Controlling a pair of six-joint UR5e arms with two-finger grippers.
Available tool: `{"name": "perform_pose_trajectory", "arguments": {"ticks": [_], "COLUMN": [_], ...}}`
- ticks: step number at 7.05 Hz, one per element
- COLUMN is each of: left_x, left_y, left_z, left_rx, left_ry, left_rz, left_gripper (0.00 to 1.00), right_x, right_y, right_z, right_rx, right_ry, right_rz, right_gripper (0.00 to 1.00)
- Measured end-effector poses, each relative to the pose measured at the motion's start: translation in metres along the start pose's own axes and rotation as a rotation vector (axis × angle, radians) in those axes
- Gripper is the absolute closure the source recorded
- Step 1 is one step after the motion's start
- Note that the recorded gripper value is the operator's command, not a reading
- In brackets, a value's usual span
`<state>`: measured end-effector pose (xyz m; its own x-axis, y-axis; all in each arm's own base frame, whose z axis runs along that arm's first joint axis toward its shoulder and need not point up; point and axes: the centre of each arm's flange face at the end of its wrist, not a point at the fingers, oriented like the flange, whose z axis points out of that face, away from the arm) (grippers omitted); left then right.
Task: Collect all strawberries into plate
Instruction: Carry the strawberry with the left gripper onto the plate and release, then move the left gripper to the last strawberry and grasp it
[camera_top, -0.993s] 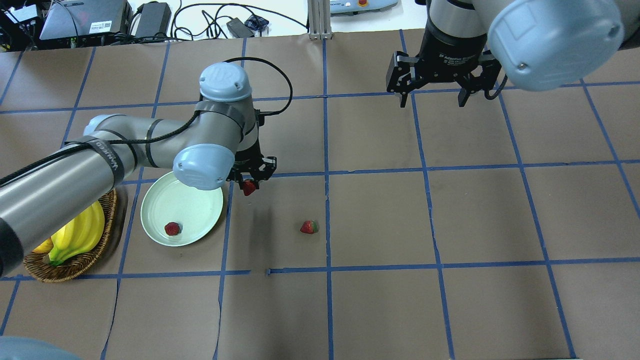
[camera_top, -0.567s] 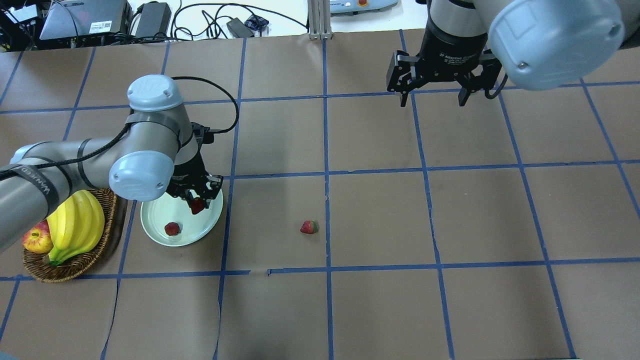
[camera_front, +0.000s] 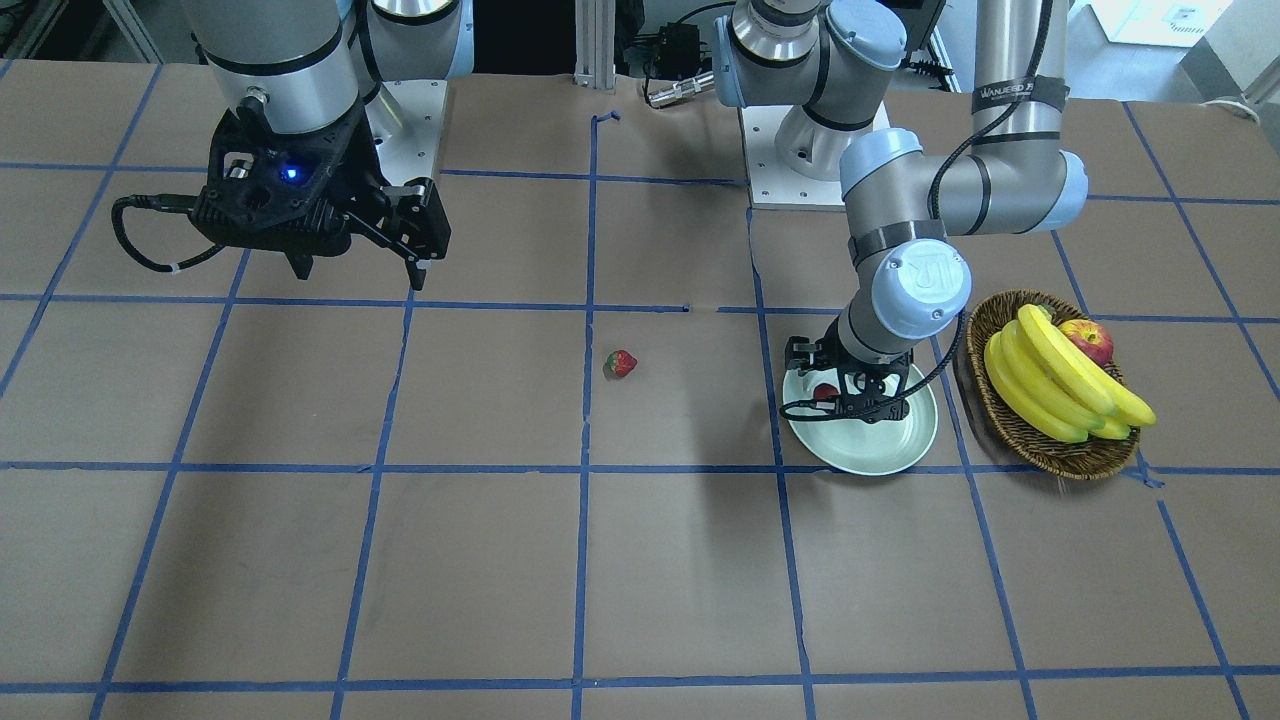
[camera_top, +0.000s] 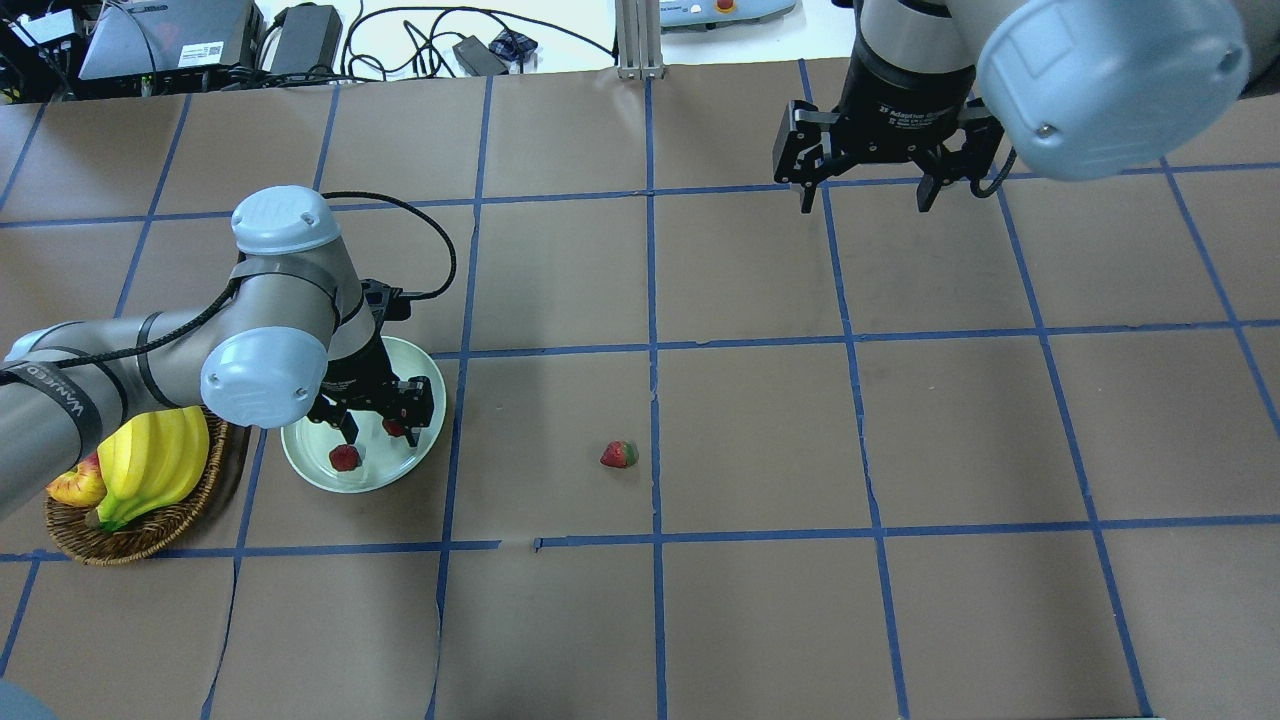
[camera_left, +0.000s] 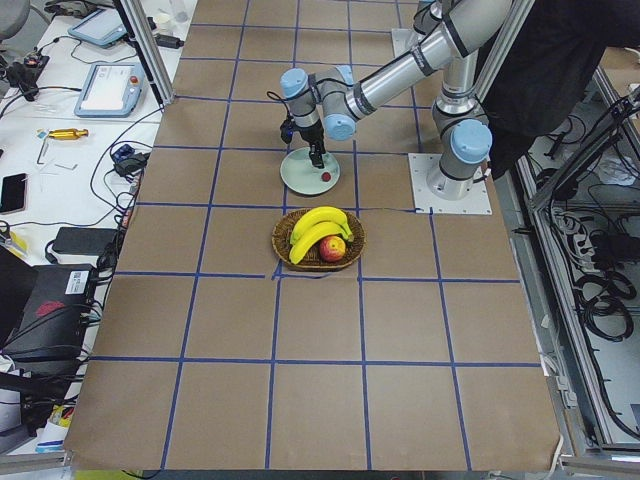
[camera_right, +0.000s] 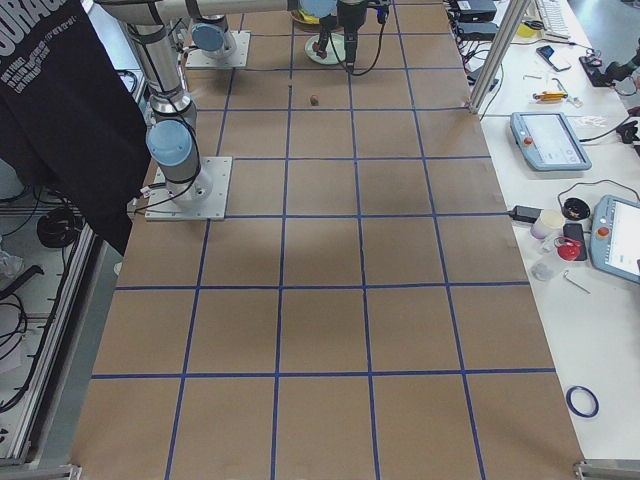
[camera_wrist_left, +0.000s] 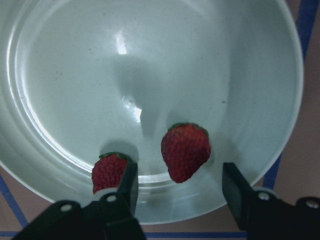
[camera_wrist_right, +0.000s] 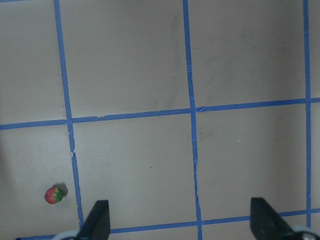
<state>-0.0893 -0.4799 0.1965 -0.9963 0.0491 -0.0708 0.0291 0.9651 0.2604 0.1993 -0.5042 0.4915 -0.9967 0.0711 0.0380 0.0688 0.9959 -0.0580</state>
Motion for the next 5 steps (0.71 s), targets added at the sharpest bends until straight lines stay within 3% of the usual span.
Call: {"name": "perform_pose_trajectory", "arguments": {"ticks": [2, 4, 5], "left_x": [0.086, 0.173, 0.204], "left_y": [-0.002, 0.007, 0.011], "left_z": [-0.023, -0.032, -0.026], "left_rx": [0.092, 0.148, 0.165], "left_ry": [0.004, 0.144, 0.181], "left_rz": [-0.074, -0.159, -0.183], "left_gripper": [0.0, 0.01, 0.02], "right_x": [0.0, 0.0, 0.0], "right_y": [0.0, 0.001, 0.001], "right_z": [0.001, 0.002, 0.002], "right_rx": [-0.002, -0.004, -0.005], "right_ry": [0.0, 0.001, 0.001], "right_rz": [0.001, 0.001, 0.001], "right_gripper": [0.0, 0.0, 0.0]}}
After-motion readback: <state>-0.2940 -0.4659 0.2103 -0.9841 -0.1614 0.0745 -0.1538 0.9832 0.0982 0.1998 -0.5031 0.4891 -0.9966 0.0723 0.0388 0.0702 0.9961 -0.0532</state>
